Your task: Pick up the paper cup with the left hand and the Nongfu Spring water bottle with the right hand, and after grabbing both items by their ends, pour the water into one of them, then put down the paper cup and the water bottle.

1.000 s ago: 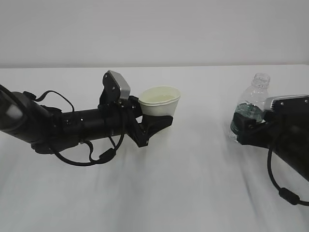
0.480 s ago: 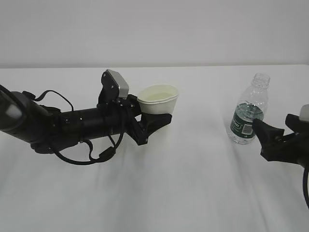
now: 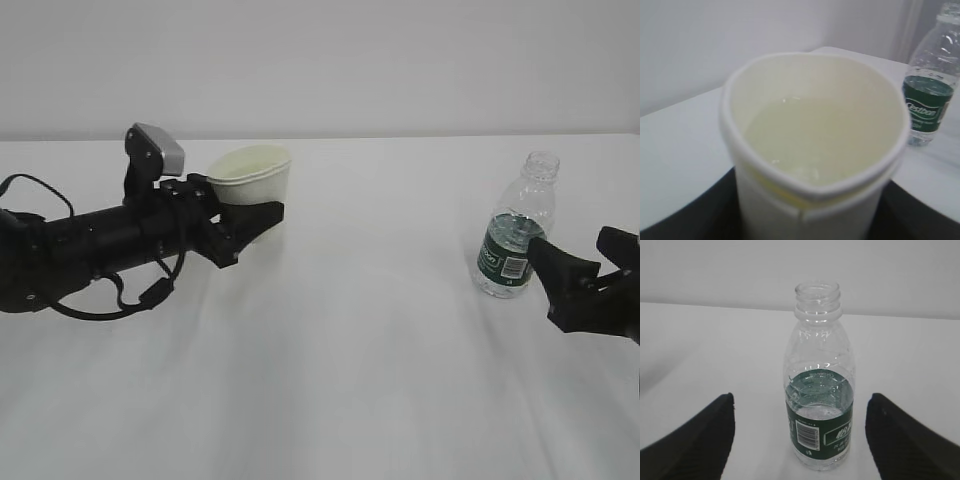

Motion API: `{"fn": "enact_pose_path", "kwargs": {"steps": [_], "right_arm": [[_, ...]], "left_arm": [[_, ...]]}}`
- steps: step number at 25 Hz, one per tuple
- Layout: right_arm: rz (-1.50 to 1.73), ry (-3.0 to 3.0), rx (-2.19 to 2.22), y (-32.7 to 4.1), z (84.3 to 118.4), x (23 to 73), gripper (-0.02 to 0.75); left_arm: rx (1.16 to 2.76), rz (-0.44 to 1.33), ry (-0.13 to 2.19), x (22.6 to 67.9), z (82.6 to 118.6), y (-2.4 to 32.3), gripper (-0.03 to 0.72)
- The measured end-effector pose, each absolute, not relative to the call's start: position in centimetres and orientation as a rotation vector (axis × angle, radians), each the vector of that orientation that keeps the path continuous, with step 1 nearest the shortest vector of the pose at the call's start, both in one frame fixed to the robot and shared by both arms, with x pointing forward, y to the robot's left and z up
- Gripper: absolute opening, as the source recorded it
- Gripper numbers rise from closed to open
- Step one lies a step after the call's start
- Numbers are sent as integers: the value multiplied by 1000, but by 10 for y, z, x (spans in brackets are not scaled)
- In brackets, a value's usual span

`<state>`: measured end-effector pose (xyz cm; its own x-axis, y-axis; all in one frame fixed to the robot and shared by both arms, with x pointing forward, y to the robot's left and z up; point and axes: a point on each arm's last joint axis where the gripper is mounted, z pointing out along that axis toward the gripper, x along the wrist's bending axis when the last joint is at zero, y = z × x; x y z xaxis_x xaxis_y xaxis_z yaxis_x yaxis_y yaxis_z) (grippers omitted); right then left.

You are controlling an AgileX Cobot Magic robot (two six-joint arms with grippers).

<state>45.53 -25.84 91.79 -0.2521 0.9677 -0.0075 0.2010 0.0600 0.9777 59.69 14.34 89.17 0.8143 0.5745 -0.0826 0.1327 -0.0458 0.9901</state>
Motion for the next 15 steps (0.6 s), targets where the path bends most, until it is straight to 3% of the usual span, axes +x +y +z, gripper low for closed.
{"fn": "enact_pose_path", "kwargs": {"steps": [10,15], "right_arm": [[1275,1570,1214,-258,918,455,608],[1277,1570,1215,-258,918,455,605]], "left_arm": [[1561,481,831,597,874,212,437],[1563,517,880,593,869,226,437]]}}
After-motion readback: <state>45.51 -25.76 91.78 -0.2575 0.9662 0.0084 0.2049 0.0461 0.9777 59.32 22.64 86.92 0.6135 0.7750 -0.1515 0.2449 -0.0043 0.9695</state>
